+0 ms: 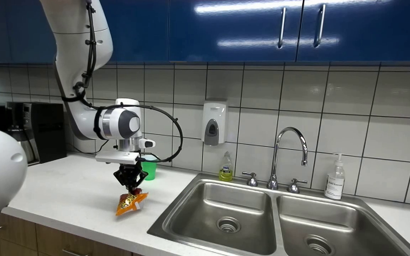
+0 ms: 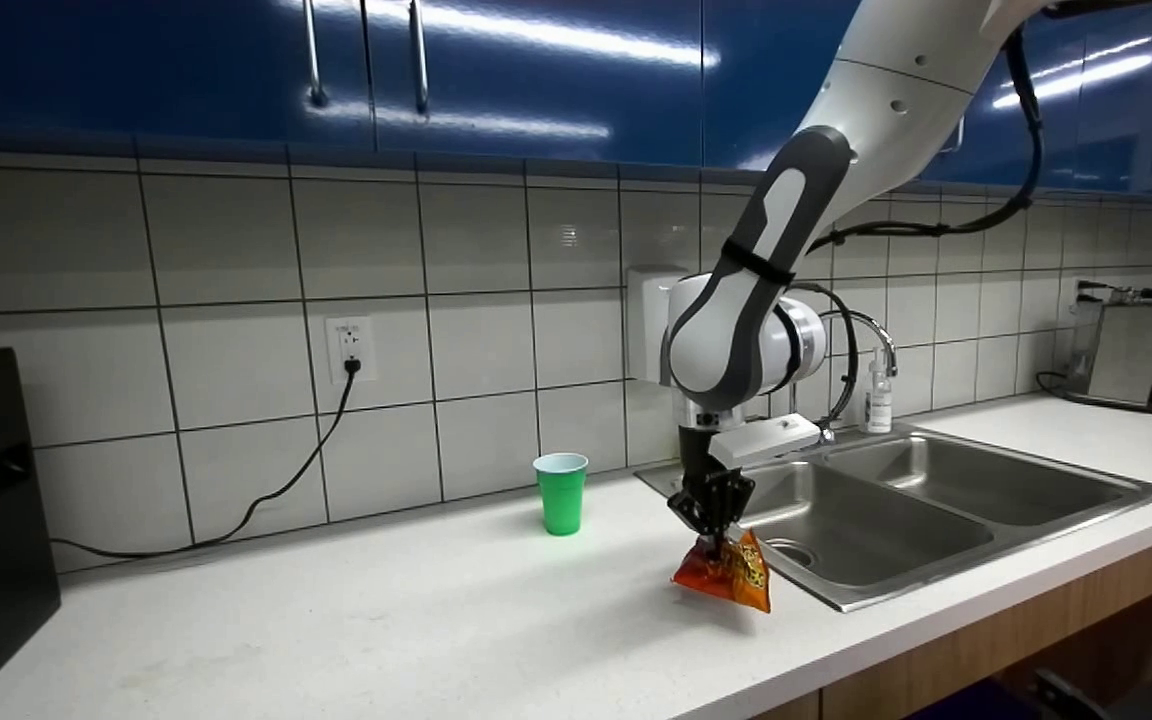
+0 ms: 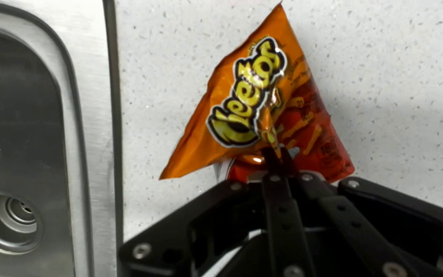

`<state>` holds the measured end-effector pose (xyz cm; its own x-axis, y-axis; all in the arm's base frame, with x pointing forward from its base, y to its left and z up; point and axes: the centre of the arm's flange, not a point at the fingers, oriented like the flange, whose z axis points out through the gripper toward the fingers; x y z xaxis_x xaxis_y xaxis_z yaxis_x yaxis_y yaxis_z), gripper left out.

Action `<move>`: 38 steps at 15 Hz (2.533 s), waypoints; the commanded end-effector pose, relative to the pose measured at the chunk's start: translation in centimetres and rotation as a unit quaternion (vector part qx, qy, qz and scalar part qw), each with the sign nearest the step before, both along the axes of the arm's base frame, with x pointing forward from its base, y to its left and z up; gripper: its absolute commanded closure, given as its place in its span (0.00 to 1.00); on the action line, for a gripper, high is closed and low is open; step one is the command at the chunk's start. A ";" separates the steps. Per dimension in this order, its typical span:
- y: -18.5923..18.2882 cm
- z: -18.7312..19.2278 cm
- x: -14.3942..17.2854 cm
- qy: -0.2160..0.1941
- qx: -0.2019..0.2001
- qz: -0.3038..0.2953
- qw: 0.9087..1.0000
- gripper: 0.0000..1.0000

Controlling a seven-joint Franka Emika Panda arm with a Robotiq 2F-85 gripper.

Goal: Remove the orange packet from the sink, then place it on the left counter

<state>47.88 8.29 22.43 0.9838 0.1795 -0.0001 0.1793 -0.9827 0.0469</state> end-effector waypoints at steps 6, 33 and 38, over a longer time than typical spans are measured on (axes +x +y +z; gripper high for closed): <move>0.1 0.2 -1.3 -0.003 -0.001 -0.001 1.000 1.00; -1.3 1.5 -1.0 -0.011 0.002 -0.027 1.000 0.00; -1.6 3.7 -1.3 -0.031 0.011 -0.030 0.999 0.00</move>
